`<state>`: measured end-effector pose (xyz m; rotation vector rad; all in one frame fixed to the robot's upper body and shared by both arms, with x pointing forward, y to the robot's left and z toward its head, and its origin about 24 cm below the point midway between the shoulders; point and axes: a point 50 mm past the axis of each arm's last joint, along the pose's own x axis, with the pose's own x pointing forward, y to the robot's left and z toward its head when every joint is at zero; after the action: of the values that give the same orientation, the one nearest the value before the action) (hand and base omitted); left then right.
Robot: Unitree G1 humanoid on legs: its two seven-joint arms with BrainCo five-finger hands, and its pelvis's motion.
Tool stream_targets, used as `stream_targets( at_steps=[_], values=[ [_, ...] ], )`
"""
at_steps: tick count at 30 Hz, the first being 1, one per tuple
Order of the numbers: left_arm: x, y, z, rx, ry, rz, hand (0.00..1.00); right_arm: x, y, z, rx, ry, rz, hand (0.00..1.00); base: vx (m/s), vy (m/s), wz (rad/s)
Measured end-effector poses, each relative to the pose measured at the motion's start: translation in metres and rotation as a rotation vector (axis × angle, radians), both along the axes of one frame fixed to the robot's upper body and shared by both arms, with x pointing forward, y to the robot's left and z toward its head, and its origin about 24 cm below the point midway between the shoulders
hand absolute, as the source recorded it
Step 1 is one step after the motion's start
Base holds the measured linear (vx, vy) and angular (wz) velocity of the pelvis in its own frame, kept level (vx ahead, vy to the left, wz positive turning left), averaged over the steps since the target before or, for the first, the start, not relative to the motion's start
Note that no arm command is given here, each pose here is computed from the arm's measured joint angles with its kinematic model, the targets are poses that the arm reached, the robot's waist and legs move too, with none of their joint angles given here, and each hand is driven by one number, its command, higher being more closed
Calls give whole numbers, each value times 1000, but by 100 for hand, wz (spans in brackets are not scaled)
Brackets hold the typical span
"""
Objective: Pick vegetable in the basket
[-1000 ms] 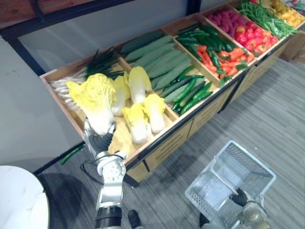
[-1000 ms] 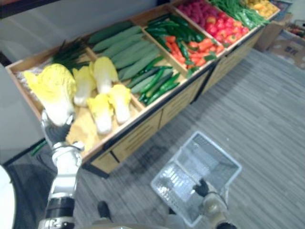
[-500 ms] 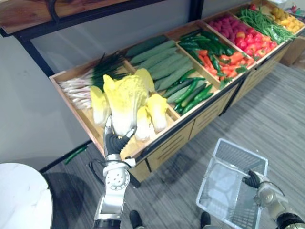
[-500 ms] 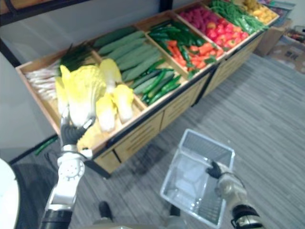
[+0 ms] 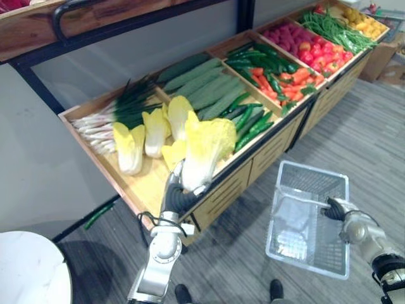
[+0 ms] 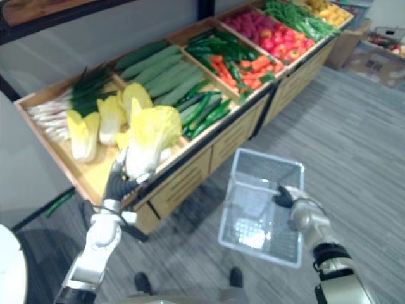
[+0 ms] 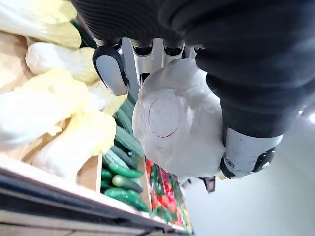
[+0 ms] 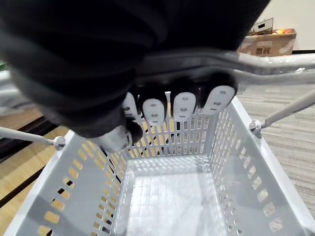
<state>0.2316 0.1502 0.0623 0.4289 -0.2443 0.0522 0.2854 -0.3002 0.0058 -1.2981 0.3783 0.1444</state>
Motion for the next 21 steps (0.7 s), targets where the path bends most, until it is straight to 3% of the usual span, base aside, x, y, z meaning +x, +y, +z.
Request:
stream_targets(
  at_steps=[5, 21],
  values=[
    [-8, -22, -8, -14, 48, -161, 100, 12, -3, 16, -2, -18, 11, 100, -18, -13, -6],
    [-30, -62, -24, -3, 159, -455, 100, 48, 11, 59, 102, -133, 30, 100, 11, -18, -8]
  ],
)
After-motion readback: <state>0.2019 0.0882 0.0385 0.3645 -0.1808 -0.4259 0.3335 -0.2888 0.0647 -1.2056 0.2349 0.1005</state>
